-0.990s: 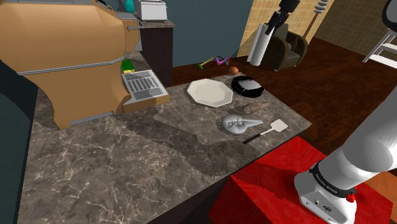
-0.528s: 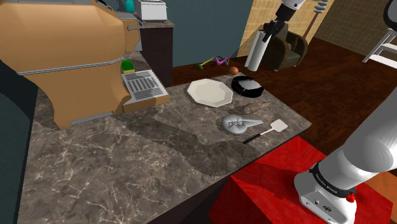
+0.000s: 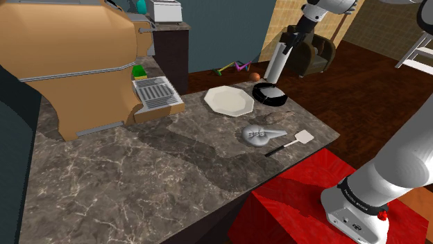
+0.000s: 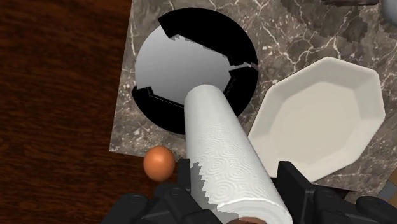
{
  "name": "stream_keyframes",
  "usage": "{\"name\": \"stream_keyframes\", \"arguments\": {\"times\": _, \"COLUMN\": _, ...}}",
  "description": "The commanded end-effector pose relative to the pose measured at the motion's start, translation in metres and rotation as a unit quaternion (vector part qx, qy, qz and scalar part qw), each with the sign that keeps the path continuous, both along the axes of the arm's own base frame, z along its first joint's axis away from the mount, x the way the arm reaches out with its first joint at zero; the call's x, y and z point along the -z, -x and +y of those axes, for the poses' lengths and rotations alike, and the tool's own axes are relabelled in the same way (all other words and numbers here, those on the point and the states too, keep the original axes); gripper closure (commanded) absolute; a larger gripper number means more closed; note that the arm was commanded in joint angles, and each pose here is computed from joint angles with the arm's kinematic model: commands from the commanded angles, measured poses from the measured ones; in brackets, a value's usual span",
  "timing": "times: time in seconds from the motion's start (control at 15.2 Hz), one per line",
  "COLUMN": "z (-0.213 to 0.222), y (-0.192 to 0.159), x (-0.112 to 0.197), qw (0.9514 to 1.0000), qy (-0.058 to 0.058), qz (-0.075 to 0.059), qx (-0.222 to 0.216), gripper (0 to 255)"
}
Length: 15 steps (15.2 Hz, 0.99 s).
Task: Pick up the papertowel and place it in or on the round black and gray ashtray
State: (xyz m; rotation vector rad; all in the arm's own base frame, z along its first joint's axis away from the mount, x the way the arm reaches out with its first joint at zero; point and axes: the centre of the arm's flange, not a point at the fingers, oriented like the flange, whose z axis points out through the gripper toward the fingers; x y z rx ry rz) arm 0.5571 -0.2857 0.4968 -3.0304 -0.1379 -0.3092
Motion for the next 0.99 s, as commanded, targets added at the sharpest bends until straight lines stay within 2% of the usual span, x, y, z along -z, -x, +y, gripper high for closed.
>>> {"name": "stream_keyframes", "arguments": {"times": 0.0, "z": 0.0, "y": 0.0, "x": 0.011, "qw": 1.0, "qy": 0.0, "qz": 0.0, "qx": 0.0, "gripper": 255}}
{"name": "stream_keyframes", "arguments": {"times": 0.4, "z": 0.0, "y": 0.0, "x": 0.042, "qw": 1.0, "qy": 0.0, "qz": 0.0, "qx": 0.0, "gripper": 255}}
{"name": "stream_keyframes", "arguments": {"times": 0.86, "z": 0.0, "y": 0.0, "x": 0.042, "qw": 1.0, "qy": 0.0, "qz": 0.0, "qx": 0.0, "gripper": 255}}
{"name": "stream_keyframes", "arguments": {"times": 0.92, "z": 0.0, "y": 0.0, "x": 0.042, "qw": 1.0, "qy": 0.0, "qz": 0.0, "qx": 0.0, "gripper": 0}}
